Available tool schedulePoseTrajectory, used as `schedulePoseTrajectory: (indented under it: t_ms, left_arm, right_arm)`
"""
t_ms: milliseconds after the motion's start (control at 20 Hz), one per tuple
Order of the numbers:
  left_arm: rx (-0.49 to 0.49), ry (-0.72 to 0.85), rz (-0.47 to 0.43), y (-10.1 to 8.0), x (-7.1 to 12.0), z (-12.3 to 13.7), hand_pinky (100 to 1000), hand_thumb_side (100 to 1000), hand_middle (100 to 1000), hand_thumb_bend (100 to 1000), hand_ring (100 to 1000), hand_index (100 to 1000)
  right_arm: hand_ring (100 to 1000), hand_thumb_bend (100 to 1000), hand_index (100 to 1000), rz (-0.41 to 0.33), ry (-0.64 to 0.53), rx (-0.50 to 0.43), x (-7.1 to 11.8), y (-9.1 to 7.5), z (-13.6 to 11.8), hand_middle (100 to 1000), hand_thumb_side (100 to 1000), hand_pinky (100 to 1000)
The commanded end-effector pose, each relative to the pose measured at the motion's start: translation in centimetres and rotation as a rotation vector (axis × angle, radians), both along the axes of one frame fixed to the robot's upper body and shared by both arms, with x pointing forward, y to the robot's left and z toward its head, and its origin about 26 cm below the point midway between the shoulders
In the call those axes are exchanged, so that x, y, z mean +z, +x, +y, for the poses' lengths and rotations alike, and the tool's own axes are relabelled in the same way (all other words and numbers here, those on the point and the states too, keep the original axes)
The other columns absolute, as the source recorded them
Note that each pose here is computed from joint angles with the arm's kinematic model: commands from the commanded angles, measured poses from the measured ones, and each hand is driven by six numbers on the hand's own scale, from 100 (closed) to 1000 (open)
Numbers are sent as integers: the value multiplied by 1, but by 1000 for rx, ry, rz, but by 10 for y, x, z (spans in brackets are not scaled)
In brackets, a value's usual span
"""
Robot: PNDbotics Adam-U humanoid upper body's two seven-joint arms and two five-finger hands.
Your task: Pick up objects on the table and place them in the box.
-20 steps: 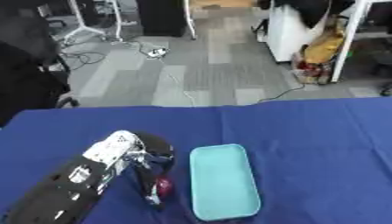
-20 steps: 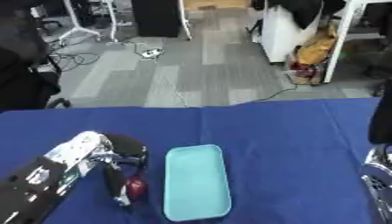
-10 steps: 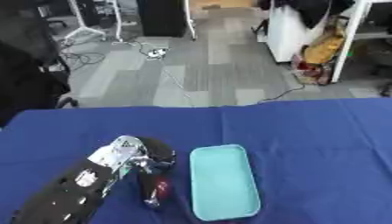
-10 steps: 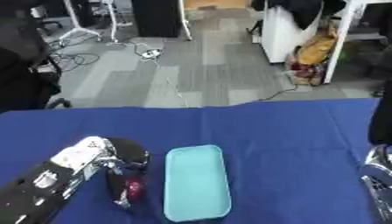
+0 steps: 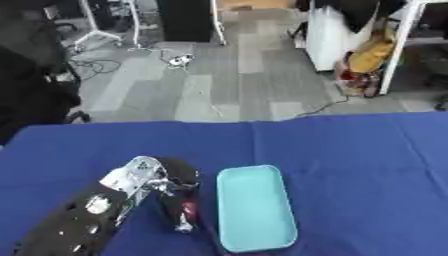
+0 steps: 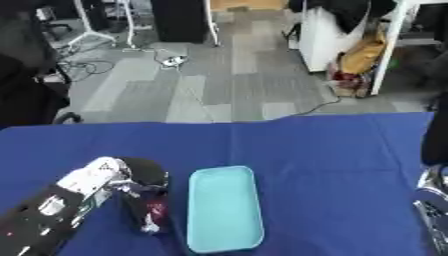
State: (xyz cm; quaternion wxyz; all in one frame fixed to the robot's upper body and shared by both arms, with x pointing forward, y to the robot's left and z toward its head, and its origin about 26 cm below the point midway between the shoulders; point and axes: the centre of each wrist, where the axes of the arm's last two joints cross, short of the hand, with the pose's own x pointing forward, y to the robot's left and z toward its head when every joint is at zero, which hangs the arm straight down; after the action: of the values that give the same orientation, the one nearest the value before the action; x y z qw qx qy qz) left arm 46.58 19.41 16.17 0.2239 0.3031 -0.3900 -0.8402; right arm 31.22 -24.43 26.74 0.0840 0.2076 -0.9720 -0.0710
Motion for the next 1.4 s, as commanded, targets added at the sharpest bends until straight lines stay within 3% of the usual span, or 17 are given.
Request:
schedulePoseTrajectory:
  t_ms: [50, 650, 1400]
  left_arm:
    - [8, -14, -55, -1, 25, 8, 100, 728, 100, 100, 100, 228]
    - [-15, -147, -167, -15, 78, 1, 100, 688, 100, 100, 100, 221]
    - [-151, -375, -304, 0, 68, -32, 100, 648, 100, 100, 100, 217]
  right_arm:
    - [454, 100, 648, -24, -10, 4, 6, -3, 0, 523, 1000, 347]
    - [454, 100, 648, -21, -12, 2, 5, -3, -1, 523, 1000, 347]
    - [455, 100, 648, -20, 1, 49, 13, -2, 9, 523, 1000, 349]
